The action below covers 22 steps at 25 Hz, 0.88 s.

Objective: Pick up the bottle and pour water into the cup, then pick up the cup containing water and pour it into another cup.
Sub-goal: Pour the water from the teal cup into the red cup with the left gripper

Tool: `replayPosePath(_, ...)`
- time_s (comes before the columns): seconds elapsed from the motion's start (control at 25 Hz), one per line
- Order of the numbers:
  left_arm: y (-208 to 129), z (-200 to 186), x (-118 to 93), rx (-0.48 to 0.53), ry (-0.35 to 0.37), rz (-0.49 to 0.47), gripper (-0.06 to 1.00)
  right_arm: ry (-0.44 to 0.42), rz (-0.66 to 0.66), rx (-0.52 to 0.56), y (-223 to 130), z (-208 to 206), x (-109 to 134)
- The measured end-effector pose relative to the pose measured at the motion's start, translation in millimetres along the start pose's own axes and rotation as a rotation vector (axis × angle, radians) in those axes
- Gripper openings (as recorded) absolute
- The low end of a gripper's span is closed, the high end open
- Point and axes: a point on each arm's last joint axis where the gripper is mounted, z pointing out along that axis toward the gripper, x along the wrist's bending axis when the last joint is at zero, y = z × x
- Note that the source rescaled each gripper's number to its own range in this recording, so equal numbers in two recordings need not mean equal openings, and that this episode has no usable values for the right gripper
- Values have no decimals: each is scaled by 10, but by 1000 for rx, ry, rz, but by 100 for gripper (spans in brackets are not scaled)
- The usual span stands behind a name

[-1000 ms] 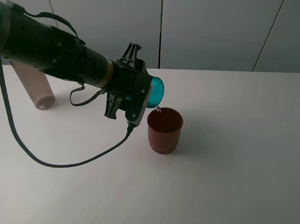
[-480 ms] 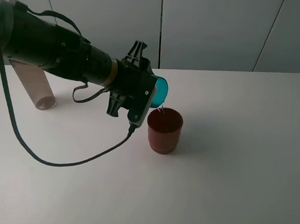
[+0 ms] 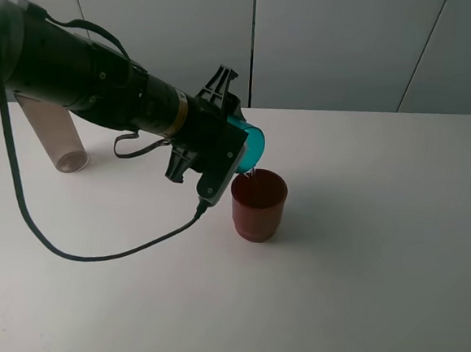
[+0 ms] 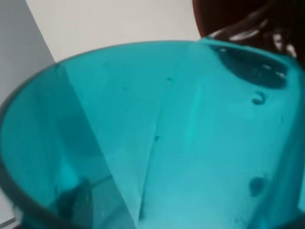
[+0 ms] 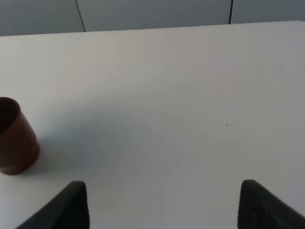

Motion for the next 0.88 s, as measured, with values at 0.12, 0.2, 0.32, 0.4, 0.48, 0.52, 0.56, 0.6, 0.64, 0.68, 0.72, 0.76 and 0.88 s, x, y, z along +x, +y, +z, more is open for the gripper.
replayPosePath(0.12, 0, 0, 0, 0, 0, 19, 9, 0, 0, 0, 0, 0, 0)
replayPosePath(0.2, 10, -7, 5, -2, 1, 37, 9, 0, 0, 0, 0, 0, 0)
replayPosePath(0.32, 37, -17, 15, -1, 5, 67, 9, 0, 0, 0, 0, 0, 0)
replayPosePath(0.4, 41, -17, 14, -2, 5, 72, 9, 0, 0, 0, 0, 0, 0)
replayPosePath(0.48, 41, -17, 14, -2, 5, 86, 9, 0, 0, 0, 0, 0, 0)
replayPosePath(0.52, 41, -17, 14, -2, 5, 90, 9, 0, 0, 0, 0, 0, 0)
replayPosePath(0.56, 40, -17, 16, 0, 5, 92, 9, 0, 0, 0, 0, 0, 0)
replayPosePath(0.6, 40, -19, 38, 0, 12, 95, 9, 0, 6, 0, 0, 0, 0)
replayPosePath(0.64, 56, -20, 54, 0, 17, 101, 9, 0, 6, 0, 0, 0, 0)
replayPosePath(0.68, 58, -22, 73, 9, 23, 105, 9, 0, 6, 0, 0, 0, 0)
replayPosePath(0.72, 78, -29, 86, 5, 27, 109, 9, 0, 6, 0, 0, 0, 0)
replayPosePath(0.76, 95, -37, 108, 9, 35, 116, 9, 0, 6, 0, 0, 0, 0)
replayPosePath(0.88, 127, -46, 131, 7, 43, 135, 9, 0, 6, 0, 0, 0, 0)
